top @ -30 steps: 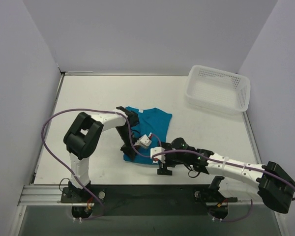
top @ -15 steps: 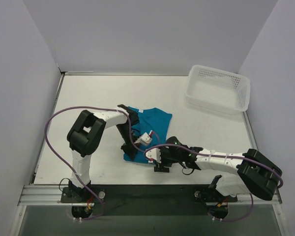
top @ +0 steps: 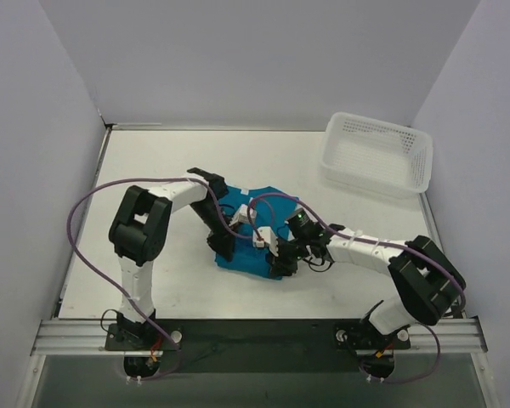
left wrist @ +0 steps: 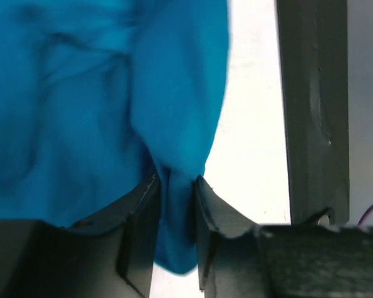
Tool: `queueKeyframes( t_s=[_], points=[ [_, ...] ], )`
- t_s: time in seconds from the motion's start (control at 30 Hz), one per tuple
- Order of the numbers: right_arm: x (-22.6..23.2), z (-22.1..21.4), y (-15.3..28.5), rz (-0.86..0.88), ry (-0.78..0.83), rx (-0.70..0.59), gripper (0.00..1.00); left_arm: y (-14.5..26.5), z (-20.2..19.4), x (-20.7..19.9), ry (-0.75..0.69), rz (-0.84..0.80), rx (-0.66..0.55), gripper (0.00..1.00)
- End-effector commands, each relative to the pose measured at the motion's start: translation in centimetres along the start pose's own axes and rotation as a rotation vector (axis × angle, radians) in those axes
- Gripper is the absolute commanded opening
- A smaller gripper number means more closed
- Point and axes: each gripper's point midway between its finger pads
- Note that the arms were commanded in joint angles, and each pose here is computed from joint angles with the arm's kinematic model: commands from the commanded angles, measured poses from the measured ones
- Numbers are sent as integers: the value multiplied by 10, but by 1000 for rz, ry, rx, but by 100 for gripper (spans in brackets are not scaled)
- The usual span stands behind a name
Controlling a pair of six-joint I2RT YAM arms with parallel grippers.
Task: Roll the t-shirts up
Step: Roll the T-shirt to the center of the board.
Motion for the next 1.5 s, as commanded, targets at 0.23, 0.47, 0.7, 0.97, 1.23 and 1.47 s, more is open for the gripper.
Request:
queueKeyframes(
  t_s=[0.23,0.47,0.7,0.97,1.23,1.47],
  points=[
    [23,2,0,336,-401,48,6,115,51,12,87,438,-215,45],
    [9,0,-5,420,-678,40,5,99,37,5,-204,805,-27,62],
    [2,0,-3,494,-879,25,5,61,37,-9,-552,1027,145,72],
    [-11,2,-2,575,-1009,10,5,42,36,-3,-819,1097,218,73],
    [-15,2,-3,625,-1086,17,5,31,24,14,-898,1117,298,73],
    [-16,5,-1,677,-1110,34,4,9,6,27,-968,1059,392,72]
  ],
)
Point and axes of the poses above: each gripper's point midway between its finger pads, its own y axis back along the fingers, its own x axis along the line the jaws close on, z = x × y, and after that the axes turned 9 degrees about -y, right-handed
